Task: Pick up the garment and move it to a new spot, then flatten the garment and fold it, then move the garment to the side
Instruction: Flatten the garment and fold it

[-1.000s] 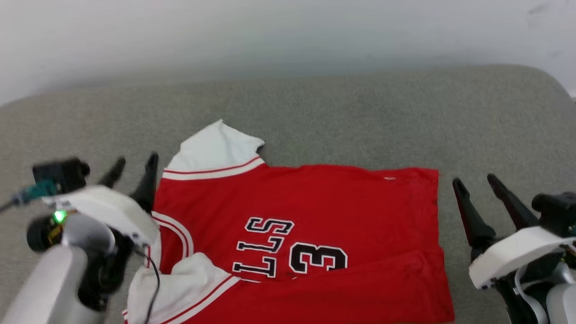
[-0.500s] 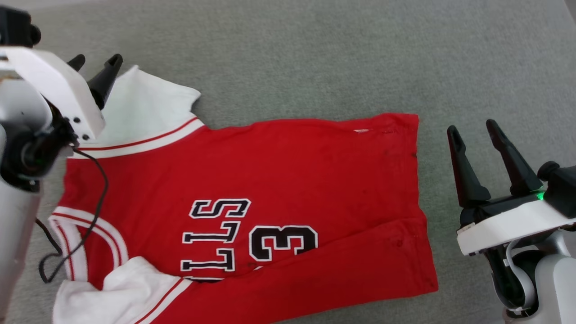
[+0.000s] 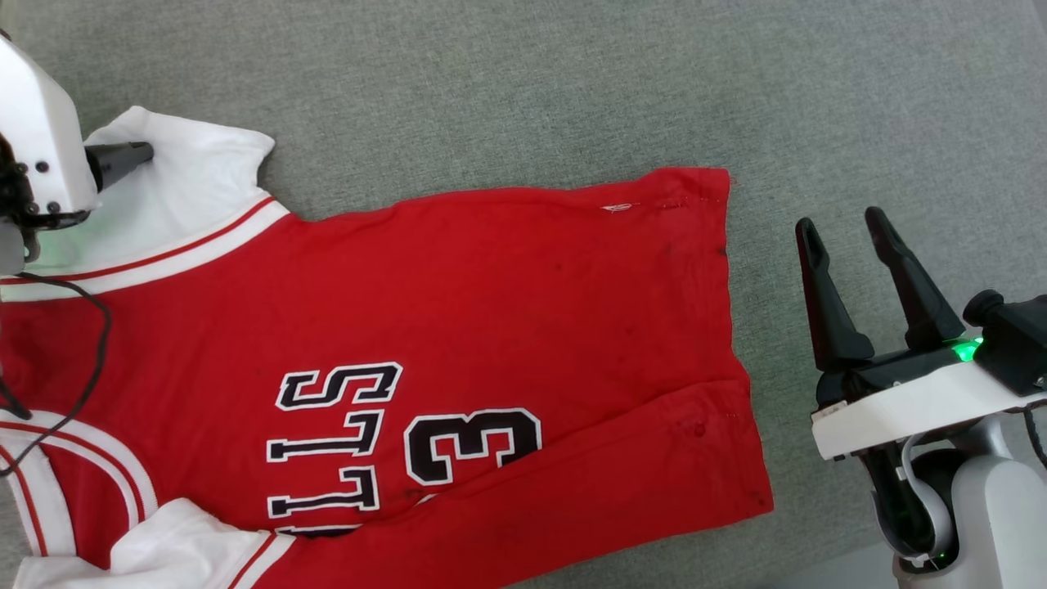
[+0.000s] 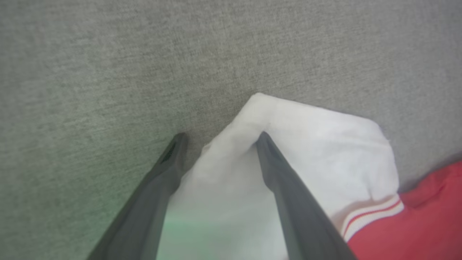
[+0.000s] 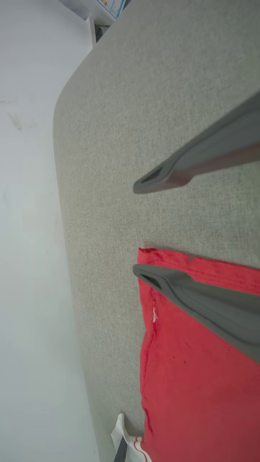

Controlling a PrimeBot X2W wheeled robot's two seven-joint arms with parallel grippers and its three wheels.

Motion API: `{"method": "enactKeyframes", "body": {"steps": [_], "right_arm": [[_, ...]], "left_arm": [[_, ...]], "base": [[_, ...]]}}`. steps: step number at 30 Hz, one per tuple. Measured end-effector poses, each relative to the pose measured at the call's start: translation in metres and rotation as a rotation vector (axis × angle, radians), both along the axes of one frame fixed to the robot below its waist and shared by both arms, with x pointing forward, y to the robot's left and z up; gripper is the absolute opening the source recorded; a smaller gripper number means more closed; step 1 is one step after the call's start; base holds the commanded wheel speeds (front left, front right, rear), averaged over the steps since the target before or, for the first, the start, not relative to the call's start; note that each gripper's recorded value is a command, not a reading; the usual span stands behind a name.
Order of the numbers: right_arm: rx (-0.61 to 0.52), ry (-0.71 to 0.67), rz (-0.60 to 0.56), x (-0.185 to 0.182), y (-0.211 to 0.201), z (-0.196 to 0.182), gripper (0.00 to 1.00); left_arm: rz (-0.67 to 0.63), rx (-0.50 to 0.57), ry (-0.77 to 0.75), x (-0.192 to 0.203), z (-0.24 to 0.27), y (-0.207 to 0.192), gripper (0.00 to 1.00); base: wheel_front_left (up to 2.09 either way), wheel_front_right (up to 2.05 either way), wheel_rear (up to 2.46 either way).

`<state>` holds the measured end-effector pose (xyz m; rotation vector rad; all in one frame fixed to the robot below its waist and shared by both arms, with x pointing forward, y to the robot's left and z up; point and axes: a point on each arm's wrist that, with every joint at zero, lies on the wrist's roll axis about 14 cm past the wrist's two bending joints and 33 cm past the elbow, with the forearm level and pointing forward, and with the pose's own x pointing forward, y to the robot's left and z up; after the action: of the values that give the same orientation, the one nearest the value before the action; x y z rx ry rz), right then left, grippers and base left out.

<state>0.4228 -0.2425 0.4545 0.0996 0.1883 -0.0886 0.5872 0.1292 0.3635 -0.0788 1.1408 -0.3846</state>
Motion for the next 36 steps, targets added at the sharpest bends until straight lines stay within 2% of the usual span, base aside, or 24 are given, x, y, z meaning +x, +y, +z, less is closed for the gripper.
{"method": "enactKeyframes", "body": {"steps": [1, 2, 3, 13, 18, 21, 29, 35, 36], "right_arm": [[0.003, 0.007, -0.004, -0.001, -0.001, -0.002, 1.0], [0.008, 0.012, -0.008, -0.001, -0.002, -0.004, 1.0], [0.015, 0.024, -0.01, -0.002, -0.002, -0.007, 1.0], [0.13, 0.152, 0.003, 0.0, 0.0, -0.023, 1.0], [0.189, 0.363, 0.057, 0.004, 0.003, -0.047, 1.0], [0.181, 0.464, 0.108, 0.015, 0.007, -0.052, 1.0], [0.164, 0.593, 0.21, 0.055, 0.03, -0.06, 1.0], [0.172, 0.777, 0.251, 0.057, 0.045, -0.091, 1.0], [0.165, 0.795, 0.256, 0.057, 0.046, -0.093, 0.82]], "left_arm": [[0.005, -0.002, 0.017, 0.0, -0.002, -0.001, 0.48], [0.005, -0.007, 0.028, -0.001, -0.004, -0.003, 0.33], [0.007, -0.009, 0.031, -0.001, -0.006, -0.004, 0.0], [0.047, -0.022, -0.065, -0.002, 0.007, -0.001, 0.0], [0.046, -0.042, -0.155, -0.005, 0.027, -0.001, 0.0], [0.036, -0.054, -0.216, -0.006, 0.042, -0.001, 0.0], [0.017, -0.09, -0.354, -0.007, 0.07, 0.001, 0.0], [0.043, -0.113, -0.379, -0.012, 0.072, 0.011, 0.0], [0.043, -0.115, -0.383, -0.013, 0.071, 0.012, 0.0]], "base": [[0.0, 0.0, 0.0], [0.0, 0.0, 0.0], [0.0, 0.0, 0.0], [0.0, 0.0, 0.0], [0.0, 0.0, 0.0], [0.0, 0.0, 0.0], [0.0, 0.0, 0.0], [0.0, 0.0, 0.0], [0.0, 0.0, 0.0]]}}
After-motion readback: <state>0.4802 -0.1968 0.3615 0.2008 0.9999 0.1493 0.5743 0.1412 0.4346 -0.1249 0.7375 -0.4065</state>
